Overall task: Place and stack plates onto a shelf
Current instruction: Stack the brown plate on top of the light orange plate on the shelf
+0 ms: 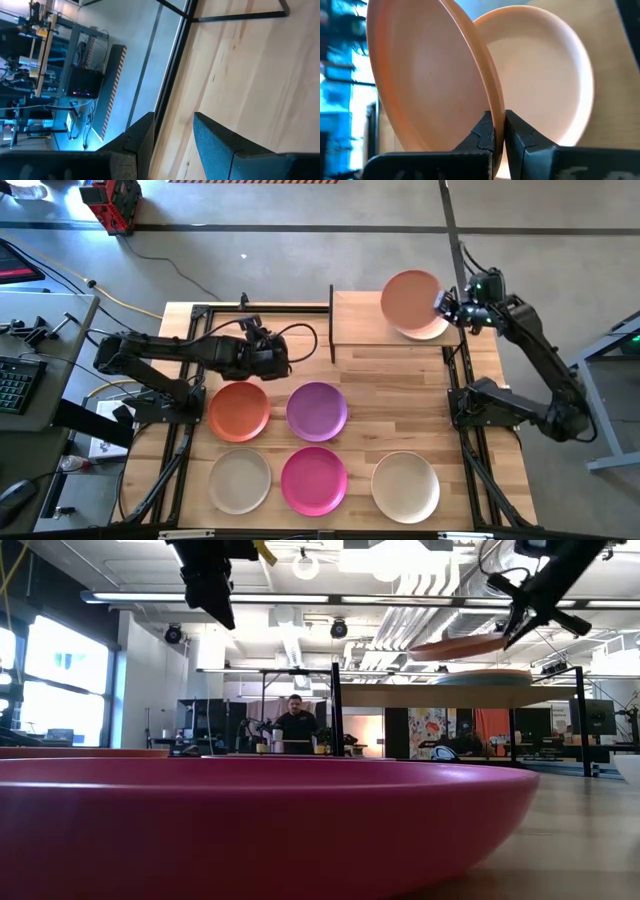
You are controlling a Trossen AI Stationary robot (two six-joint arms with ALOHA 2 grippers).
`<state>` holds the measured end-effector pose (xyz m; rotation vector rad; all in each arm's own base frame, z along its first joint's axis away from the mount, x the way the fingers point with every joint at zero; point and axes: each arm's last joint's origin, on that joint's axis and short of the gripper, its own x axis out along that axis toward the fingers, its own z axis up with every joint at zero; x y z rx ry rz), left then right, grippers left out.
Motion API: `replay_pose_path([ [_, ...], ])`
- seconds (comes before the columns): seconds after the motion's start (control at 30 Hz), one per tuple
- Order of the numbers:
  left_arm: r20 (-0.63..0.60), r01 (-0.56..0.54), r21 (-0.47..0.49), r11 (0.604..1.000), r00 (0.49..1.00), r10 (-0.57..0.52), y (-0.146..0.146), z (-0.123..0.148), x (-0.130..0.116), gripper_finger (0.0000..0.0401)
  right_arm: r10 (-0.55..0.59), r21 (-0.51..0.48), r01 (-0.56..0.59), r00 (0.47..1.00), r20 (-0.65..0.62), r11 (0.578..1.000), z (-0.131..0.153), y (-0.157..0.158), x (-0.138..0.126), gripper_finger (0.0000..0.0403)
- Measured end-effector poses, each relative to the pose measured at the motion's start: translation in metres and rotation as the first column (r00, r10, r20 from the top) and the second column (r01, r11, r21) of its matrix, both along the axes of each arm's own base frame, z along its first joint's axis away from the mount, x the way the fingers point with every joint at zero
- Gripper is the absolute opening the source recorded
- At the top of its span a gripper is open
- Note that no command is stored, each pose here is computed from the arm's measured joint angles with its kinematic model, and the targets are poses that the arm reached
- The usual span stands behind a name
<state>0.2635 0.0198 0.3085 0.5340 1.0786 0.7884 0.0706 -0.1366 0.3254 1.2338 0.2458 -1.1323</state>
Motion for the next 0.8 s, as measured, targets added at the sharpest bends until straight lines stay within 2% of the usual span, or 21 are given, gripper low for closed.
replay_pose_path([
  [0.13,0.0,-0.014,0.0,1.0,1.0,0.014,0.004,0.0,0.0,0.0127,-0.09,0.039,0.088,0.995,0.05,0.995,-0.012,0.0,-0.009,0.0],
  [0.27,0.011,-0.036,-0.004,0.999,0.999,0.036,0.007,0.0,-0.001,0.0127,-0.143,0.084,0.139,0.989,0.049,0.987,-0.021,-0.002,-0.013,0.0],
  [0.8,0.063,-0.083,-0.05,0.995,0.994,0.086,0.02,0.0,0.0,0.0127,-0.136,0.124,0.136,0.991,-0.006,0.983,-0.028,-0.008,-0.012,0.0],
])
